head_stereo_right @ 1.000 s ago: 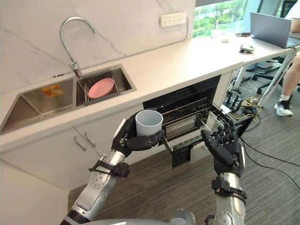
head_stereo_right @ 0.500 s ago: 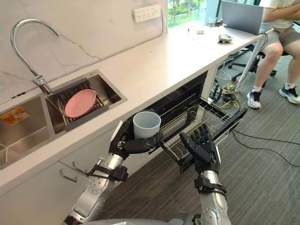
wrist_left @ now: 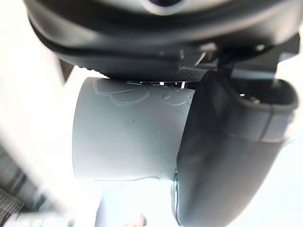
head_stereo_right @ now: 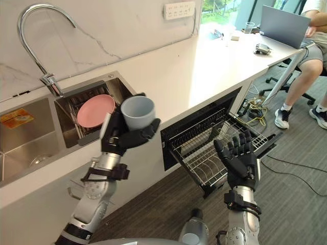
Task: Walk over to the sink, pick up the cup, carry it to the dishwasher, place the cup inside the dishwasher, then close the dishwasher door
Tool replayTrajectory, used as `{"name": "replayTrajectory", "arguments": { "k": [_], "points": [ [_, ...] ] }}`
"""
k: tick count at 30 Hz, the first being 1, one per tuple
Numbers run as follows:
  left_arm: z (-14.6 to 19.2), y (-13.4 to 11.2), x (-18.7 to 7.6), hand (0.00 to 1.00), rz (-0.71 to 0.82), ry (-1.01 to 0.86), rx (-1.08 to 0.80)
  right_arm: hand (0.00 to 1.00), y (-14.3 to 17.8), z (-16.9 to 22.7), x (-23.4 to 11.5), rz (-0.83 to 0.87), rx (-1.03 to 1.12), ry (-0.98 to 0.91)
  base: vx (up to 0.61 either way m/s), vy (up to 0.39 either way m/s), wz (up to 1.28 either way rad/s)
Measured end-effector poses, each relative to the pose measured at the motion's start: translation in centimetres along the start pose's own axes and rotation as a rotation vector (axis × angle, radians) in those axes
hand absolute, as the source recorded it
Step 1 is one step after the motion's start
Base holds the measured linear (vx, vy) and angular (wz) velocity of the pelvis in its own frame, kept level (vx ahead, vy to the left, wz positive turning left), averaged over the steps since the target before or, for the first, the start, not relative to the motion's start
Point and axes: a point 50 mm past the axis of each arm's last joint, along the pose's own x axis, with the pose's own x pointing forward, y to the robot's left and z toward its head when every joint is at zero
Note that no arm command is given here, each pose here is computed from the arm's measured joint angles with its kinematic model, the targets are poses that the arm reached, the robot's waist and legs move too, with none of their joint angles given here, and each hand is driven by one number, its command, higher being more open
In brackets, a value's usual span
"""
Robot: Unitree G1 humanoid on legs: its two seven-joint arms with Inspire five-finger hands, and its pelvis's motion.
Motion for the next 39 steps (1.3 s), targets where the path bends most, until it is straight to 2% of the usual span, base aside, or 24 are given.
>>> {"name": "replayTrajectory", "arguments": {
  "k": [3,8,13,19,29,36,39],
  "points": [
    [0.8,-1.6,1.1,0.0,-0.064,-0.06,-0.026,1.0,0.8,0.9,0.6,0.032,0.009,-0.05,0.15,-0.121,0.1],
    [0.3,-3.7,0.7,0.0,-0.157,-0.041,-0.039,1.0,1.6,1.4,0.8,0.098,0.02,-0.073,0.09,-0.075,0.04],
    [-1.1,-3.6,-0.6,0.0,-0.121,0.043,-0.053,1.0,1.8,0.3,0.2,0.124,0.035,0.008,0.08,-0.1,0.13],
    [-1.1,-3.4,-1.6,0.0,-0.127,0.045,-0.062,1.0,3.7,-0.6,0.5,0.23,0.044,0.031,0.14,0.065,-0.51],
    [-0.1,-4.7,0.3,0.0,-0.16,-0.025,-0.079,1.0,2.7,0.4,0.8,0.185,0.056,-0.026,0.08,0.015,-0.06],
    [-0.4,-4.0,0.7,0.0,-0.056,-0.016,-0.097,1.0,3.4,0.3,0.7,0.278,0.156,-0.007,-0.04,0.005,-0.09],
    [-1.9,-4.1,1.3,0.0,-0.056,0.033,-0.076,1.0,4.2,0.4,0.6,0.364,0.206,0.022,-0.05,-0.015,0.03]
  ]
}}
